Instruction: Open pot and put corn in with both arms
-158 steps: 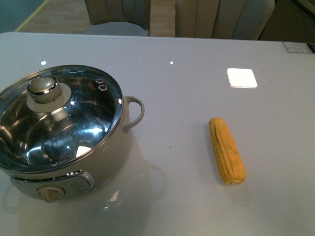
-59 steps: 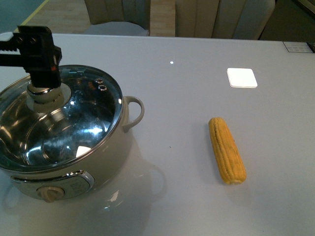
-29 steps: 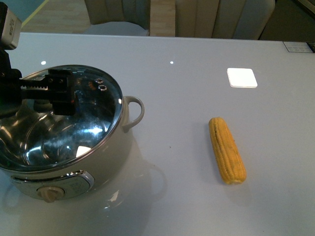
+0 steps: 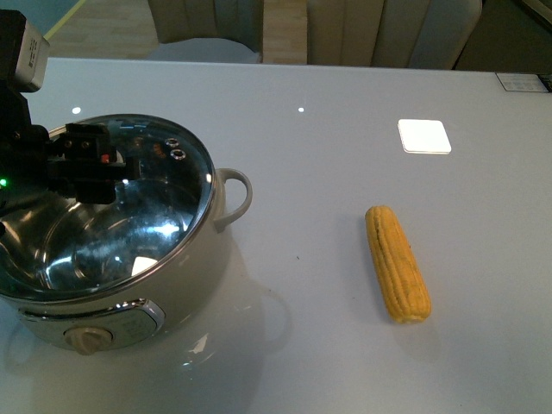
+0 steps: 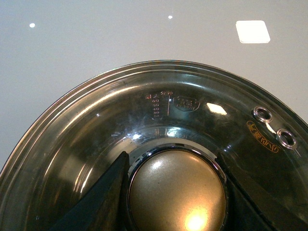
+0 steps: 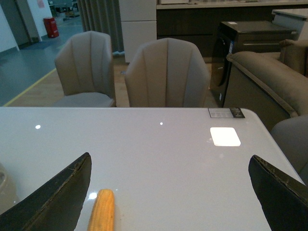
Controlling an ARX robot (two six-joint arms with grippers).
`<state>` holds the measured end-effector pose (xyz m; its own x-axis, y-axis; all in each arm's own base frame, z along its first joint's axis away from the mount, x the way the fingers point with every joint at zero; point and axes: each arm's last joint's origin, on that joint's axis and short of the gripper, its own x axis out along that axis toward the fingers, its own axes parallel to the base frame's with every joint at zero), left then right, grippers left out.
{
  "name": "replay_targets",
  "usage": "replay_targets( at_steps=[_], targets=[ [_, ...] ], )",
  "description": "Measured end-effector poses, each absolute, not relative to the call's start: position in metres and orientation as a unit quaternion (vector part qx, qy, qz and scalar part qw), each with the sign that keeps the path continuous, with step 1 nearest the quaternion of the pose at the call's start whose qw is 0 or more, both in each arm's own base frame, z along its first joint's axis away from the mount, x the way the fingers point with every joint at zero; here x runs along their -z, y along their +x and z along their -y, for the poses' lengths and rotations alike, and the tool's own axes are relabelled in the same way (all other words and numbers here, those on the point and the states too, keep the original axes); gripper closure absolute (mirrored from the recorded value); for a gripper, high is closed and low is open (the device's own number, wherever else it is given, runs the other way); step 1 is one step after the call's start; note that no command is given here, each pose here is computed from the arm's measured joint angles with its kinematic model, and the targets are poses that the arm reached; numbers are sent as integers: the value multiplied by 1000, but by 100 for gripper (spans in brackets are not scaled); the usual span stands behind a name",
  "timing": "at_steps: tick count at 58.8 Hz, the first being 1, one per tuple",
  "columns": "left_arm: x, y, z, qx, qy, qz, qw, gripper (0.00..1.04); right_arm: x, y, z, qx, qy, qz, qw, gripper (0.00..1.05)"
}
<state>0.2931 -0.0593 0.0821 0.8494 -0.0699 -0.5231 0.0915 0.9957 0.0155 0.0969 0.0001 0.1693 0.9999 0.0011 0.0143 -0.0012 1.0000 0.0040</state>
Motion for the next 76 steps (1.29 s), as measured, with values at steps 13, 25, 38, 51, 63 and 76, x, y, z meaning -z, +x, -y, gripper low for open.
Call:
replay_targets(
  at_steps=[13, 25, 38, 51, 63, 76],
  targets=[
    [-86, 295, 60, 37, 22, -270, 962, 60, -169, 97, 0, 0, 2, 7, 1000, 9],
    [-99, 298, 58, 32, 16, -267, 963, 60, -169, 97, 0, 0, 2, 7, 1000, 9],
    [-135, 306, 49, 14, 10, -236, 972, 60, -169, 97, 0, 0, 2, 7, 1000, 9],
    [-165, 304, 20, -4, -15, -209, 978, 60, -169, 97, 0, 0, 2, 7, 1000, 9],
    [-175, 299, -32, -66, -21, -186, 980, 60, -169, 97, 0, -1, 2, 7, 1000, 9],
    [-166, 278, -97, -131, -24, -184, 974, 60, -169, 97, 0, 0, 2, 7, 1000, 9]
  ],
)
